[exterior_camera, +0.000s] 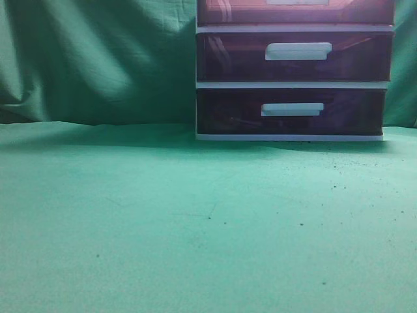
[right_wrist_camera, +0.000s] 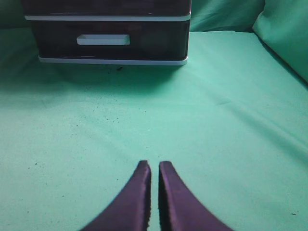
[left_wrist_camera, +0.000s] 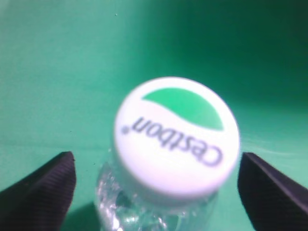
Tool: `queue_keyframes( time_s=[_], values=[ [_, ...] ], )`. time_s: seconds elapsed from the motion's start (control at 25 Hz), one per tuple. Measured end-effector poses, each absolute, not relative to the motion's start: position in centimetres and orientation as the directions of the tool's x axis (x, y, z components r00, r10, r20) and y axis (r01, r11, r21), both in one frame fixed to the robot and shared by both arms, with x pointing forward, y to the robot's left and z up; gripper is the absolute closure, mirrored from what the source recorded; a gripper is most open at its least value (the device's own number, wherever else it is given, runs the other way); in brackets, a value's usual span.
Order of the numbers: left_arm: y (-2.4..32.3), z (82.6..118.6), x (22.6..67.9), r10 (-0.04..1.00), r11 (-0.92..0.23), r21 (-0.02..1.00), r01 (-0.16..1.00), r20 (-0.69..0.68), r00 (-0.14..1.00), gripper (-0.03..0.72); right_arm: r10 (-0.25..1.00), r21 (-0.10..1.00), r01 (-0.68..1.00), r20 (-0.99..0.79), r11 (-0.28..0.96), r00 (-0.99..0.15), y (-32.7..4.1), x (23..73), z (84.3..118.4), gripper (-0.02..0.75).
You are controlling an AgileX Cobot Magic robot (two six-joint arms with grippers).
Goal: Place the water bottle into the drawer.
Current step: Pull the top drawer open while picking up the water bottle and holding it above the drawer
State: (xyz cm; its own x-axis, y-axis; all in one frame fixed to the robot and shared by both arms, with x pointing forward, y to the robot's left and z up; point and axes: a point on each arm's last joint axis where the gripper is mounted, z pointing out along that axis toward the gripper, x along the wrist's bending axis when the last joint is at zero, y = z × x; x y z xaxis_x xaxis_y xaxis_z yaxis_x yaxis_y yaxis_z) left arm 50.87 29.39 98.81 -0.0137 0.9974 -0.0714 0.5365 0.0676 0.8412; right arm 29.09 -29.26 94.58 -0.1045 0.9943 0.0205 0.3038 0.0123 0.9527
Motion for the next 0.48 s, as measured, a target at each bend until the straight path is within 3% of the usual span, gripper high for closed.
queue_keyframes(
  time_s=[0.04,0.2,0.32,0.4,0.48],
  values=[
    [29.4,98.4,51.1,0.997,0.068,0.837,0.543,-0.071,-0.014,0.054,0.994,0.953,0.304,0.02,0.012,-0.105,-29.3,29.1,94.6,0.689],
    [29.4,97.5,51.7,0.997,0.066,0.829,0.555,-0.07,-0.013,0.261,0.994,0.953,0.304,0.019,0.014,-0.105,-29.3,29.1,94.6,0.689],
    [29.3,97.4,51.8,0.998,0.062,0.831,0.554,-0.068,-0.01,0.364,0.994,0.953,0.304,0.019,0.014,-0.105,-29.3,29.1,94.6,0.689],
    [29.3,97.4,51.9,0.998,0.045,0.834,0.55,-0.055,0.002,0.374,0.994,0.953,0.304,0.019,0.014,-0.105,-29.3,29.1,94.6,0.689],
    [29.3,97.5,52.0,0.999,0.032,0.835,0.549,-0.046,0.011,0.432,0.994,0.953,0.304,0.019,0.014,-0.105,-29.3,29.1,94.6,0.689]
  ],
)
